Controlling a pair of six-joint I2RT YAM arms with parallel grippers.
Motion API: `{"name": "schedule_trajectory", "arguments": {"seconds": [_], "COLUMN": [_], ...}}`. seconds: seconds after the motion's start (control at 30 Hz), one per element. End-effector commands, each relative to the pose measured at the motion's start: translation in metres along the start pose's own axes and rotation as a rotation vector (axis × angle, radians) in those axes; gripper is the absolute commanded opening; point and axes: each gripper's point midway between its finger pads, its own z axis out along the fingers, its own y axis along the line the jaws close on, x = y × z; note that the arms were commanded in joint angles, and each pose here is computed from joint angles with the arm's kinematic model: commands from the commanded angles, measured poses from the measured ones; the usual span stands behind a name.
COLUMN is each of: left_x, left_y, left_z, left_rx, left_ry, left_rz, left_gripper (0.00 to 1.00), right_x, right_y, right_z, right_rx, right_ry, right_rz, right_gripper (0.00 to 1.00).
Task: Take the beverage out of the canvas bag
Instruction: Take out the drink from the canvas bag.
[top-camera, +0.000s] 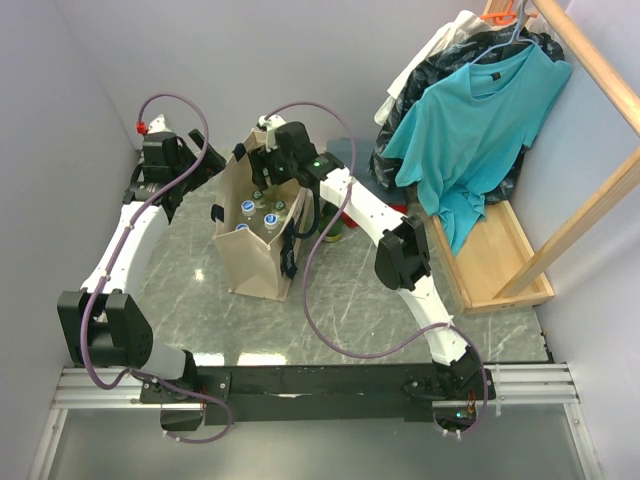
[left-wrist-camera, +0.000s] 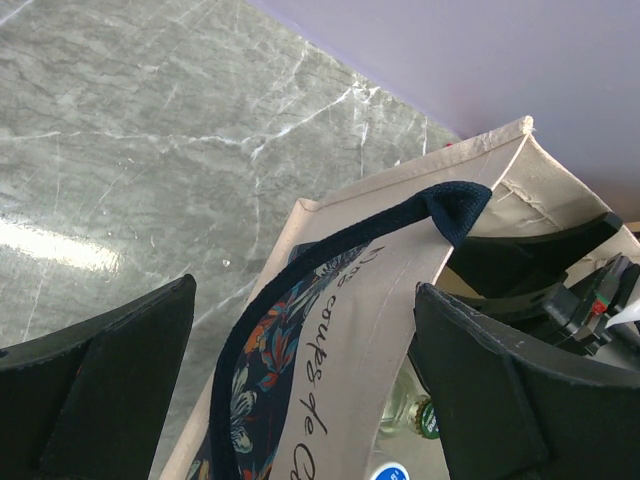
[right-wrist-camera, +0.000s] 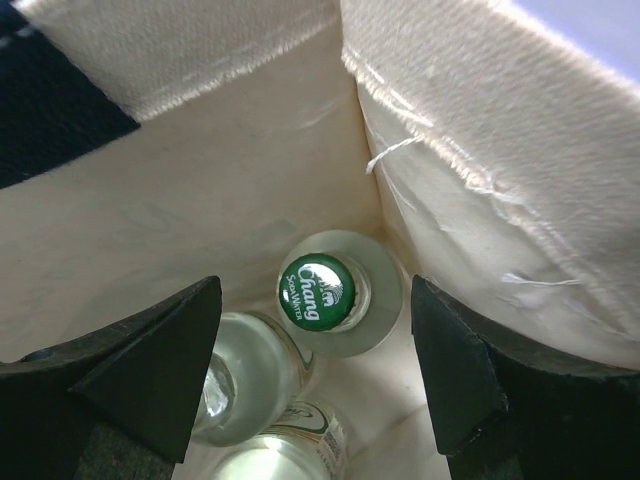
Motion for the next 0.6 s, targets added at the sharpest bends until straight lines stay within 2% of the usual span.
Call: {"name": "schedule_trajectory", "arguments": {"seconds": [0.0, 0.17, 0.43, 0.57], "left_x": [-0.008, -0.008, -0.008, -0.007], "left_y": [-0.007, -0.007, -0.007, -0.006], "left_z": [-0.005, -0.003, -0.002, -0.002], "left_rx": [0.016, 0.014, 0.012, 0.01], "left_ry": [-0.027, -0.022, -0.022, -0.019], "left_rz": [0.013, 0.011, 0.013, 0.011], "left_gripper": [0.96, 0.96, 0.96, 0.96], "right_x": [-0.029, -0.03, -0.019, -0.018], "right_y": [-0.003, -0.004, -0.002, -0.003], "right_z": [-0.005, -0.001, 0.008, 0.008], "right_rx": [0.001, 0.001, -0.008, -0.004], "right_ry": [-0.082, -0.094, -0.075, -0.068], "right_rz": [-0.001, 0.002, 0.018, 0.015], "right_gripper": [0.82, 0.82, 0.72, 0.72]}}
